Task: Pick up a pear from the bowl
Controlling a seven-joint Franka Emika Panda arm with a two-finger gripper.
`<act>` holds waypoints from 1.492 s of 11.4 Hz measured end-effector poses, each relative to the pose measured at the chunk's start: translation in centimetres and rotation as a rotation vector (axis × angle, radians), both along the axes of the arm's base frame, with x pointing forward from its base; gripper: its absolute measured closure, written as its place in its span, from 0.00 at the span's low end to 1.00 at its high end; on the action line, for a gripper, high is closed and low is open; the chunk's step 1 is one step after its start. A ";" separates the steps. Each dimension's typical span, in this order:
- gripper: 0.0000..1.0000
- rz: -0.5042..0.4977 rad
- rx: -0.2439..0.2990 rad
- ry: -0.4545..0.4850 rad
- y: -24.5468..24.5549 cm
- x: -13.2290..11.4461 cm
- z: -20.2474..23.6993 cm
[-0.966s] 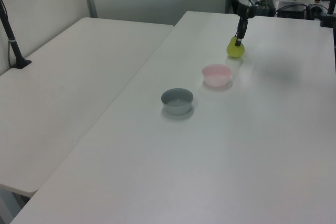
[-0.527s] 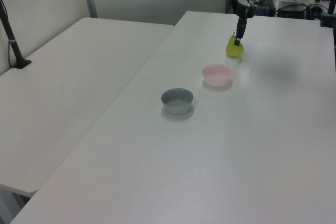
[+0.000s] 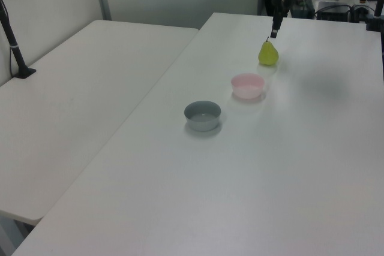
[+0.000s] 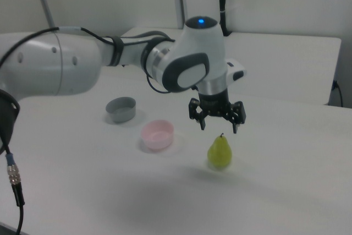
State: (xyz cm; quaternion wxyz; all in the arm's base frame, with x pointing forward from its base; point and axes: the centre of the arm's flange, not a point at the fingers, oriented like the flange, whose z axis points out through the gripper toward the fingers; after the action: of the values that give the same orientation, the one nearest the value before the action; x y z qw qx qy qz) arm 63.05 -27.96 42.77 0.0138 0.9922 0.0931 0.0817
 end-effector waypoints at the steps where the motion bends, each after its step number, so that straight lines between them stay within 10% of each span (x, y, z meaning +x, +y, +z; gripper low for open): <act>1: 0.00 -0.036 -0.009 0.007 0.7 -0.3 1.8; 12: 0.00 -0.337 0.109 0.088 12.9 -7.6 19.2; 17: 0.00 -0.304 0.117 0.117 18.7 -8.9 21.6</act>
State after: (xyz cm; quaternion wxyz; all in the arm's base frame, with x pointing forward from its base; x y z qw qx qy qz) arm 54.12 -9.27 64.37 -0.0373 0.9970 -0.0622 0.0262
